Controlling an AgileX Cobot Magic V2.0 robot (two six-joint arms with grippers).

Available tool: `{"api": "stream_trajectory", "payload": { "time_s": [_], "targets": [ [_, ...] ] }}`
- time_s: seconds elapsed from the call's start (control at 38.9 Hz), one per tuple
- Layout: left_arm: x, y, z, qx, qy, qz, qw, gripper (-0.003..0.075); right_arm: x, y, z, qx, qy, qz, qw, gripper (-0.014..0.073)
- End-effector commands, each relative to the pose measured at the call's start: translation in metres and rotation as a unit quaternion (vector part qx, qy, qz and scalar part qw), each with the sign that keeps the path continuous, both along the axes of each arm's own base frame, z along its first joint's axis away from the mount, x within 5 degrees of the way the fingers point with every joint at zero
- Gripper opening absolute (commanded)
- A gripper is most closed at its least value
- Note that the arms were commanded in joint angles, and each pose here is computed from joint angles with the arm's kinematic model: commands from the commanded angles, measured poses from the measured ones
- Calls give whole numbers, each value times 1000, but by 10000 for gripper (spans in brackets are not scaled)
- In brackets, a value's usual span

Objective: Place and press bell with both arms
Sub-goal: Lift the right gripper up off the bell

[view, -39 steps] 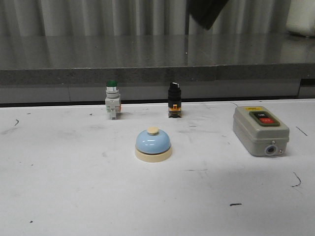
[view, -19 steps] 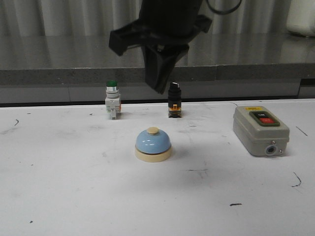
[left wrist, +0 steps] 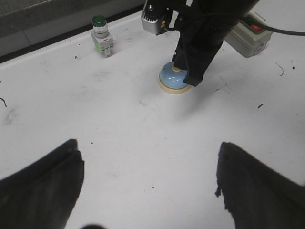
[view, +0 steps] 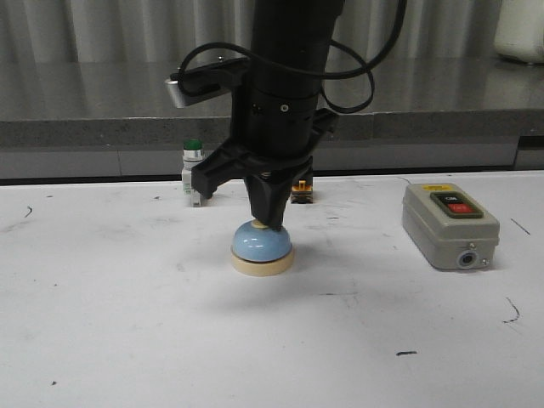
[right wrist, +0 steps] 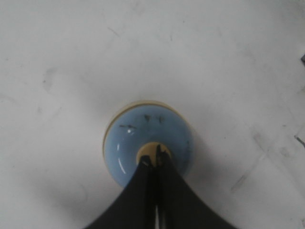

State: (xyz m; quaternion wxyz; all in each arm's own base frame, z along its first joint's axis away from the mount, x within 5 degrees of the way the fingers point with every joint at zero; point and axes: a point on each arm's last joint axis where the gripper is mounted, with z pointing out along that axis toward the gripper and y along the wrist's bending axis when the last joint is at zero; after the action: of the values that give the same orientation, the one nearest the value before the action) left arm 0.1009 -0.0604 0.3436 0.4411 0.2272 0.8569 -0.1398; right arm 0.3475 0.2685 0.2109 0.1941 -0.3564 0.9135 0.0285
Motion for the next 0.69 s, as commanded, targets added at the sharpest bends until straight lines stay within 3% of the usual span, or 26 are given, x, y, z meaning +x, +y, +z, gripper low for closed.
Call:
{"api": "stream_trajectory", "payload": {
  "time_s": [0.0,0.39,0.67],
  "targets": [
    [2,-1,14,-31,-36,4,999,554,-5,-9,62,38,-62,-2,997,-69],
    [2,-1,14,-31,-36,4,999,554,-56,-64,168,110,-157,-22,981,-69],
    [2,-1,14,-31,-36,4,999,554,-103,-144,191,134,-190,-91,968,-69]
  ]
}}
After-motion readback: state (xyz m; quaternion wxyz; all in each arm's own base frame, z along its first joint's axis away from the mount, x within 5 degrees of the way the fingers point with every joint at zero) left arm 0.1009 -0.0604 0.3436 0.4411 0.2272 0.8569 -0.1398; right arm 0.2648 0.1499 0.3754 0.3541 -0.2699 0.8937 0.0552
